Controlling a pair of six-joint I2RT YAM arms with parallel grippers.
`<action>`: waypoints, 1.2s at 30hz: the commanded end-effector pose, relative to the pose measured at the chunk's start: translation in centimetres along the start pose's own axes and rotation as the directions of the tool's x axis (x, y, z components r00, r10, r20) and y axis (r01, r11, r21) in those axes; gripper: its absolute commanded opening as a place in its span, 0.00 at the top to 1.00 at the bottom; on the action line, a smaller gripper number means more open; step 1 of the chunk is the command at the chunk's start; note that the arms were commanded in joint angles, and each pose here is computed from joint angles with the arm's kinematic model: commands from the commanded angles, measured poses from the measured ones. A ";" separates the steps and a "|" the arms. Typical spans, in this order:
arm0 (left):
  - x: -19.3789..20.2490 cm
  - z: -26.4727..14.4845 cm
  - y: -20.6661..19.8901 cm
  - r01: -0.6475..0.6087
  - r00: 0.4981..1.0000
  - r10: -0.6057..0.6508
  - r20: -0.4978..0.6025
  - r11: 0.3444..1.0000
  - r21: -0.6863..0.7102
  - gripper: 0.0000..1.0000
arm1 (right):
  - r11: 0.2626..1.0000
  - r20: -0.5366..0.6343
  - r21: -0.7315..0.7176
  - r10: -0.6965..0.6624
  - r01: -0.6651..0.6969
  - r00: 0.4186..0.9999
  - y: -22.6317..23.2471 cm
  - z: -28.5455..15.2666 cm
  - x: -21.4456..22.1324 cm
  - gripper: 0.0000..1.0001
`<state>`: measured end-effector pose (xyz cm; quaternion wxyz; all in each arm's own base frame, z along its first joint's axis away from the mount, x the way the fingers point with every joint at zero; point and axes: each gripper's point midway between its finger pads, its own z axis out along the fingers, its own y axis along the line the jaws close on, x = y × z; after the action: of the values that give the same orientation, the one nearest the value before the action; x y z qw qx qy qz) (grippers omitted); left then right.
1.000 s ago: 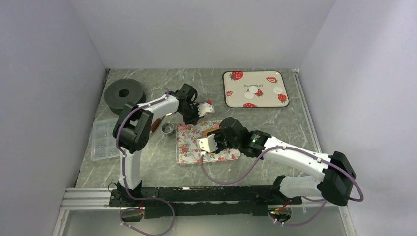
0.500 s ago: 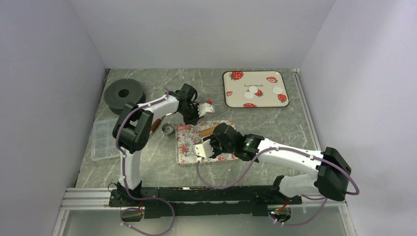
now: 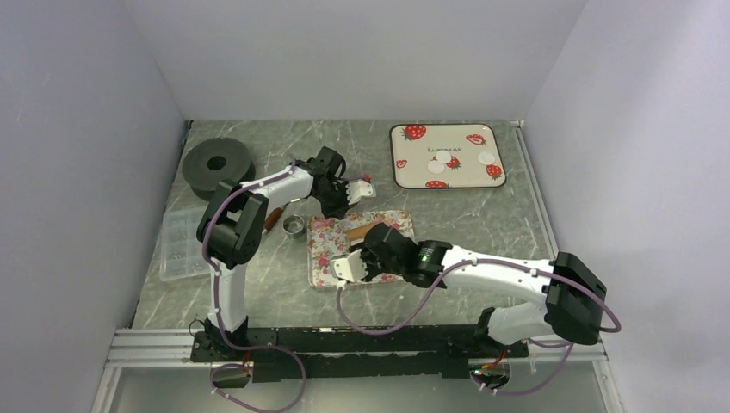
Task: Roll out the dumpling wrappers from the dough
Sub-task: Flatten out the dough on the work surface.
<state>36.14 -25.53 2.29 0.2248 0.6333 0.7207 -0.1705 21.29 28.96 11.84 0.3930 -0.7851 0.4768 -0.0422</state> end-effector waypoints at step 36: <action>4.3 1.6 -3.2 0.093 0.985 -0.082 -0.155 0.994 0.064 1.00 | 0.988 0.019 0.070 0.139 -0.140 0.990 0.1 -0.7 -0.6 1.00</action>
<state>36.13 -25.48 2.21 0.2256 0.6287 0.7263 -0.1623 19.63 28.04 11.15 0.4110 -0.7458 0.5232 -0.0333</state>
